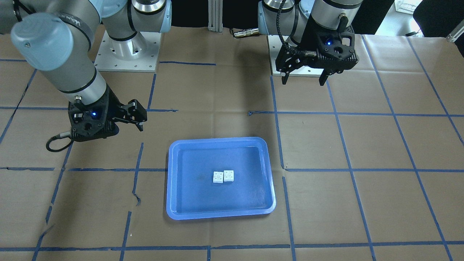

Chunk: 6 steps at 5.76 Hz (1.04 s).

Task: Assemble white blocks and place on blue tray

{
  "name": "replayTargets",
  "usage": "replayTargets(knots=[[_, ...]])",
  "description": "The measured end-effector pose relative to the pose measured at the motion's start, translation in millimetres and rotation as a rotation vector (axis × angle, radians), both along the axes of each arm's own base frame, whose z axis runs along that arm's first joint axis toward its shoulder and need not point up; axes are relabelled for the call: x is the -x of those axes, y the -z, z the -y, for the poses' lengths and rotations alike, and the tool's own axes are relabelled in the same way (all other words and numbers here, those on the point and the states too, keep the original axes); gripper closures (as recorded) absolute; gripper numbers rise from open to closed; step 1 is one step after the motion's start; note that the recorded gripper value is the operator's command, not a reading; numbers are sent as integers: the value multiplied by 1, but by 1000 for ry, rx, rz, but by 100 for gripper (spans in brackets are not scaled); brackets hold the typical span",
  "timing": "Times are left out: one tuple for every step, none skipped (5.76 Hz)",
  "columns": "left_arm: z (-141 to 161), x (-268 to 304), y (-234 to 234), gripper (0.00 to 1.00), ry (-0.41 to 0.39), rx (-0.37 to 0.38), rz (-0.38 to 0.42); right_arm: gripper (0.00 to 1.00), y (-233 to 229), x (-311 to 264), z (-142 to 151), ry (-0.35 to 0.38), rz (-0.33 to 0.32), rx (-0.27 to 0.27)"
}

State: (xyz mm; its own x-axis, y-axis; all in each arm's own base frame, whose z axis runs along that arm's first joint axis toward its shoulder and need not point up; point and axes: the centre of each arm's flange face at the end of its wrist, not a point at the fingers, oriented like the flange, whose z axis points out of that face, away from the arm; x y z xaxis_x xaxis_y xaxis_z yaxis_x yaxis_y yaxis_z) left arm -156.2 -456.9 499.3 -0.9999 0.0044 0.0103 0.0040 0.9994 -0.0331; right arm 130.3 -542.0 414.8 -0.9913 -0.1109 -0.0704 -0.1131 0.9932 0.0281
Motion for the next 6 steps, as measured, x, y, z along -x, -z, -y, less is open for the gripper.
replayTargets(knots=[[0,0,1,1,0,-1,0,0,-41,4,-10,106,-33,-18],[-1,0,1,1,0,-2,0,0,-69,5,-24,162,-49,-22],[-1,0,2,1,1,-3,0,0,-82,2,-34,200,-56,-20],[-1,0,2,1,1,-3,0,0,-86,-4,-39,211,-68,-18],[-2,0,1,1,1,-2,0,0,-86,-8,-41,209,-83,-17],[-3,0,1,1,0,-2,0,0,-86,-9,-41,208,-90,-16]])
